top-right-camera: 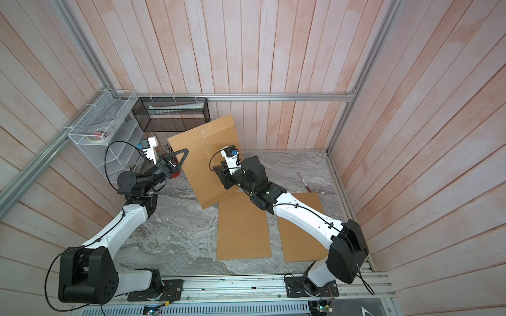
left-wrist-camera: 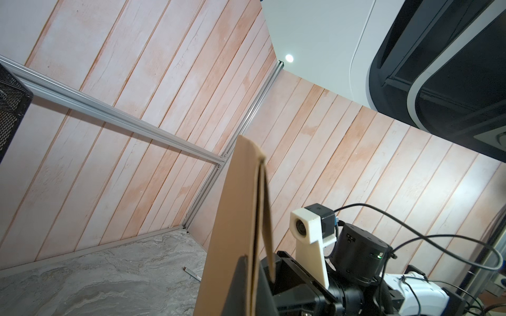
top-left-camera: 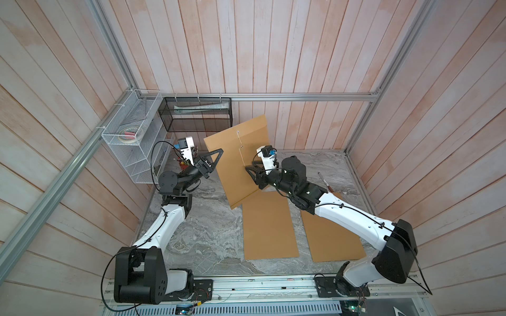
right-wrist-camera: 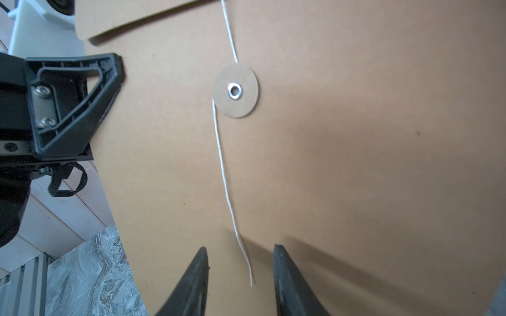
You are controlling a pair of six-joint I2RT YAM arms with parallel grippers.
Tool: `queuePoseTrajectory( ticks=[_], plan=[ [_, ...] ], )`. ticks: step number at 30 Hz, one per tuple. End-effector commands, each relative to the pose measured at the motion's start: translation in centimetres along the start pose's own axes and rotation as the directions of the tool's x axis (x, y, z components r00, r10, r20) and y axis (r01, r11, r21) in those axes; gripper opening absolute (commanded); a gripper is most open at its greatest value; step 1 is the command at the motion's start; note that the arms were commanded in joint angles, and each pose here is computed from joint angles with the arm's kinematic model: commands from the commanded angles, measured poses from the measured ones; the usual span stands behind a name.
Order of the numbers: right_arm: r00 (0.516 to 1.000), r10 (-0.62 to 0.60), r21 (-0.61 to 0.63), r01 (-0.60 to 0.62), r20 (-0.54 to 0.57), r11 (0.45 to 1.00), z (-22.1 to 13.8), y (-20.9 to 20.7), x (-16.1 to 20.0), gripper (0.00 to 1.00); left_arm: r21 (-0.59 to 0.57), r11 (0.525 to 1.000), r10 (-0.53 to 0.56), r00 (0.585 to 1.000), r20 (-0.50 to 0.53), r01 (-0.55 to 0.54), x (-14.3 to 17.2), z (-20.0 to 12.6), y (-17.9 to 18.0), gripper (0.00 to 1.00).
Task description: Open the file bag
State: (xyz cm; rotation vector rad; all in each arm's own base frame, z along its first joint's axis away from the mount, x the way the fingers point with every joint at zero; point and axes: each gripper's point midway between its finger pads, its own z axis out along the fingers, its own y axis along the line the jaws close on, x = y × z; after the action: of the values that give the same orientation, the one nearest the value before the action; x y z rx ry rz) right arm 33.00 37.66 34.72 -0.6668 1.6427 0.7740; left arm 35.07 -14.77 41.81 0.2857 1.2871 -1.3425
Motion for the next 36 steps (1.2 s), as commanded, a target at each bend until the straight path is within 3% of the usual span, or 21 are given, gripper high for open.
queuePoseTrajectory(
  ticks=[1,16,36],
  plan=[
    [1.0,-0.023,0.006,0.023,0.004,1.0,1.2,0.0,-0.4,0.43,0.025,0.999,0.021,1.0,0.006,-0.022,-0.3,-0.2,-0.9,0.0],
    [0.999,-0.033,-0.031,0.034,0.029,0.999,3.6,0.5,-1.2,0.44,0.104,0.994,-0.034,0.999,0.011,0.032,0.2,-0.7,-2.0,0.0],
    [0.999,0.0,-0.104,0.004,0.034,0.995,5.4,1.6,-1.3,0.3,0.099,0.994,-0.035,0.999,0.012,0.034,0.2,-0.6,-1.8,0.0]
  ],
)
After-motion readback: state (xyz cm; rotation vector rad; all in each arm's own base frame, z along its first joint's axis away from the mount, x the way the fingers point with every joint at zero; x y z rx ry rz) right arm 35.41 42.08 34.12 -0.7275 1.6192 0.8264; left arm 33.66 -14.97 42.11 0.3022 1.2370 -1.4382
